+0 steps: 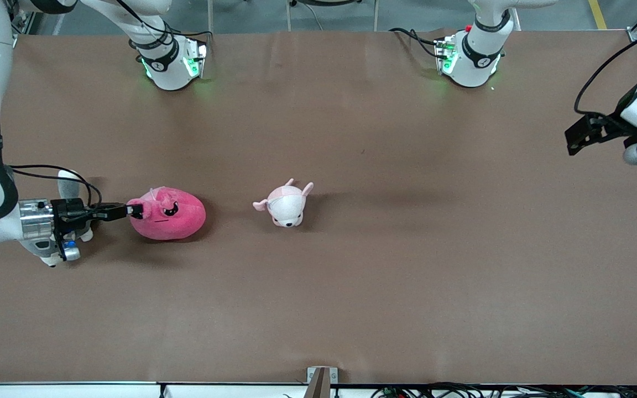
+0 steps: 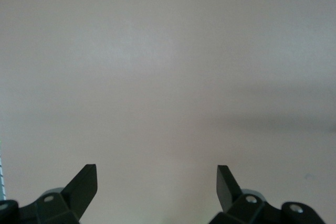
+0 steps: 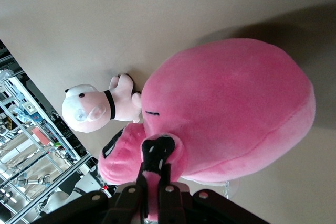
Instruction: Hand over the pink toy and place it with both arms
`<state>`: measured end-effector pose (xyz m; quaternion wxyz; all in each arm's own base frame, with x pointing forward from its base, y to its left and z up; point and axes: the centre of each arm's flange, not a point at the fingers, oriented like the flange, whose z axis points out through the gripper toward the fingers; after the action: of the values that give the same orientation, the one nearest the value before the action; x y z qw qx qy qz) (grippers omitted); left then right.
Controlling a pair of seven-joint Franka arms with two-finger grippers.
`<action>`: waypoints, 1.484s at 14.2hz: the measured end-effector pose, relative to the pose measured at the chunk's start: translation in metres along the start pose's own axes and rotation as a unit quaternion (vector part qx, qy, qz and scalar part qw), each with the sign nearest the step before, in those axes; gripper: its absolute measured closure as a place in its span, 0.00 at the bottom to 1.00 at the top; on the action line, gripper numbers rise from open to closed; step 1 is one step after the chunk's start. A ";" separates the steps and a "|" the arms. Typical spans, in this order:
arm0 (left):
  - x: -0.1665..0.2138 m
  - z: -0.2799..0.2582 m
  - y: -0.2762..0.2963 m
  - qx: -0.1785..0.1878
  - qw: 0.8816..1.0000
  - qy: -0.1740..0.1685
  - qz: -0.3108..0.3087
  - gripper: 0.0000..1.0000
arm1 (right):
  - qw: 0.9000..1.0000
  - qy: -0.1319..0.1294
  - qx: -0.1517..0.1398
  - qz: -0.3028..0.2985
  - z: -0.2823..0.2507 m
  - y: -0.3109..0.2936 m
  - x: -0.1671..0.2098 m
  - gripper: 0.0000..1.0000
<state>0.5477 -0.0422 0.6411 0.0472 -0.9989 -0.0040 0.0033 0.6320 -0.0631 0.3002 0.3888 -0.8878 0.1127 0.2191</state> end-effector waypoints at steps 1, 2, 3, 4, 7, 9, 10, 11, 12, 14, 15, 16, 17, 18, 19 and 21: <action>-0.008 -0.001 -0.007 -0.007 1.000 -0.002 -0.003 0.00 | 1.000 -0.001 0.003 -0.002 0.002 0.003 0.004 0.90; -0.016 -0.002 -0.009 -0.009 1.000 -0.002 -0.003 0.00 | 1.000 -0.003 0.008 -0.002 0.005 0.005 0.007 0.90; -0.024 -0.004 -0.007 -0.010 1.000 -0.002 0.000 0.00 | 1.000 -0.004 0.011 -0.003 0.007 0.008 0.011 0.90; -0.031 -0.007 -0.002 -0.010 1.000 0.000 0.004 0.00 | 1.000 -0.005 0.012 -0.004 0.010 0.010 0.013 0.90; -0.050 -0.012 0.023 -0.006 1.000 0.003 0.001 0.00 | 1.000 -0.003 0.013 -0.001 0.008 0.007 0.016 0.78; -0.057 -0.014 0.043 -0.003 1.000 0.004 -0.005 0.00 | 1.000 0.010 0.010 0.005 -0.006 -0.008 0.016 0.57; -0.059 -0.014 0.049 -0.002 1.000 0.005 -0.006 0.00 | 1.000 0.016 0.007 0.003 -0.018 -0.019 0.013 0.44; -0.060 -0.014 0.052 -0.002 1.000 0.004 -0.007 0.00 | 1.000 0.022 -0.003 -0.002 -0.032 -0.033 0.007 0.35; -0.060 -0.013 0.052 -0.007 1.000 0.003 -0.008 0.00 | 0.999 0.033 -0.026 -0.012 -0.049 -0.047 -0.002 0.23; -0.059 -0.013 0.051 -0.022 1.000 -0.001 -0.011 0.00 | 0.992 0.064 -0.102 -0.033 -0.087 -0.081 -0.030 0.05; -0.059 -0.013 0.051 -0.026 1.000 -0.001 -0.012 0.00 | 0.986 0.081 -0.140 -0.042 -0.103 -0.100 -0.047 0.00; -0.059 -0.013 0.050 -0.028 1.000 -0.002 -0.013 0.00 | 0.977 0.097 -0.181 -0.051 -0.115 -0.118 -0.066 0.00; -0.059 -0.013 0.050 -0.030 0.999 -0.002 -0.013 0.00 | 0.967 0.112 -0.220 -0.057 -0.126 -0.133 -0.084 0.00; -0.059 -0.013 0.050 -0.032 0.999 -0.003 -0.013 0.00 | 0.956 0.126 -0.258 -0.061 -0.135 -0.146 -0.100 0.00; -0.059 -0.012 0.049 -0.035 0.999 -0.004 -0.015 0.00 | 0.943 0.140 -0.294 -0.065 -0.144 -0.156 -0.114 0.00; -0.058 -0.012 0.044 -0.038 0.999 -0.005 -0.019 0.00 | 0.917 0.167 -0.355 -0.071 -0.160 -0.177 -0.139 0.00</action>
<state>0.4902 -0.0878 0.6491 0.0090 -0.9997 -0.0228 0.0068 0.6240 -0.0583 0.5757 0.0380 -0.9968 0.0272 0.0648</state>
